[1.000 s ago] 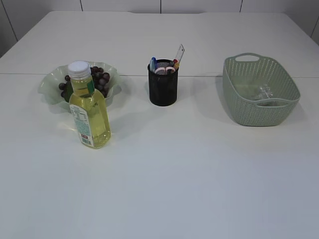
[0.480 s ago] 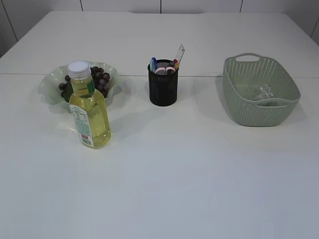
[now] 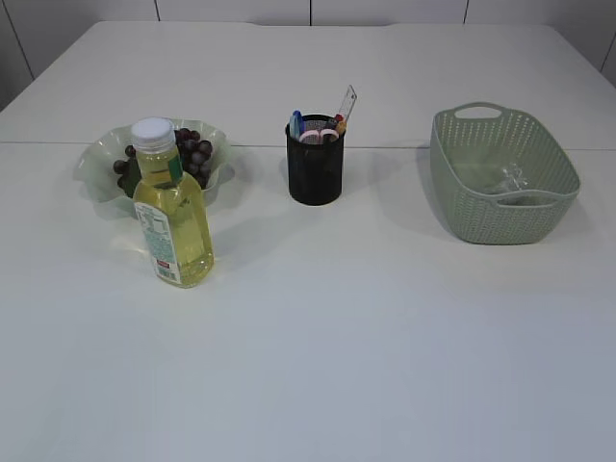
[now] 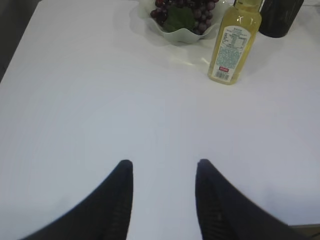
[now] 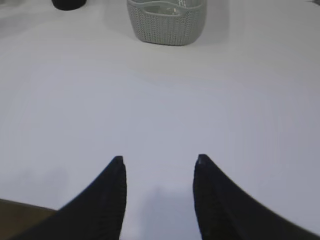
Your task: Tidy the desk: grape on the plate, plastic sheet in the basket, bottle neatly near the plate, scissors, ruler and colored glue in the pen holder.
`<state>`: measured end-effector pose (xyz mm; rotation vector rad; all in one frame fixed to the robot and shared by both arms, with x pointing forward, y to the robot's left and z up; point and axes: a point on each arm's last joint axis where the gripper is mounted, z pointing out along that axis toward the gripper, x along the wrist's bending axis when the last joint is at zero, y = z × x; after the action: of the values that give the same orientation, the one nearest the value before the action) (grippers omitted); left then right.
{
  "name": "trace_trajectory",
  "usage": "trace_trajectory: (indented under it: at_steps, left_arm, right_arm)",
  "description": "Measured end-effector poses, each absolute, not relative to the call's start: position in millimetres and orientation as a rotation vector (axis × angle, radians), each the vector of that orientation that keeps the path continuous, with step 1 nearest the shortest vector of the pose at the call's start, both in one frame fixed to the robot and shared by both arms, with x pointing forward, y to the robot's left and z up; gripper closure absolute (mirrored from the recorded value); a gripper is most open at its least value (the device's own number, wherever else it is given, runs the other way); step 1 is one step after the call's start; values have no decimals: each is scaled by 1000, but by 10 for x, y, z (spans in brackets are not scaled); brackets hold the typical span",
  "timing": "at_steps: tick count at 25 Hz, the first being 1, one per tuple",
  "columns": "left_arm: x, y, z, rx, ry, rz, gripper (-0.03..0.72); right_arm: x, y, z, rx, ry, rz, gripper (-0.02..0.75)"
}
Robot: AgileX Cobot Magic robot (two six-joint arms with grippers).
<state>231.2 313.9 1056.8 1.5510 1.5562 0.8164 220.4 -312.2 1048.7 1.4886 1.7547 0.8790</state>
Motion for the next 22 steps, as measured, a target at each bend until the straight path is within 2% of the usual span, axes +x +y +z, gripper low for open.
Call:
trace_trajectory:
  at_steps: [22]
  left_arm:
    - [2323, 3136, 10570, 1544, 1546, 822, 380]
  right_arm:
    - [2280, -3108, 10452, 1456, 1728, 904, 384]
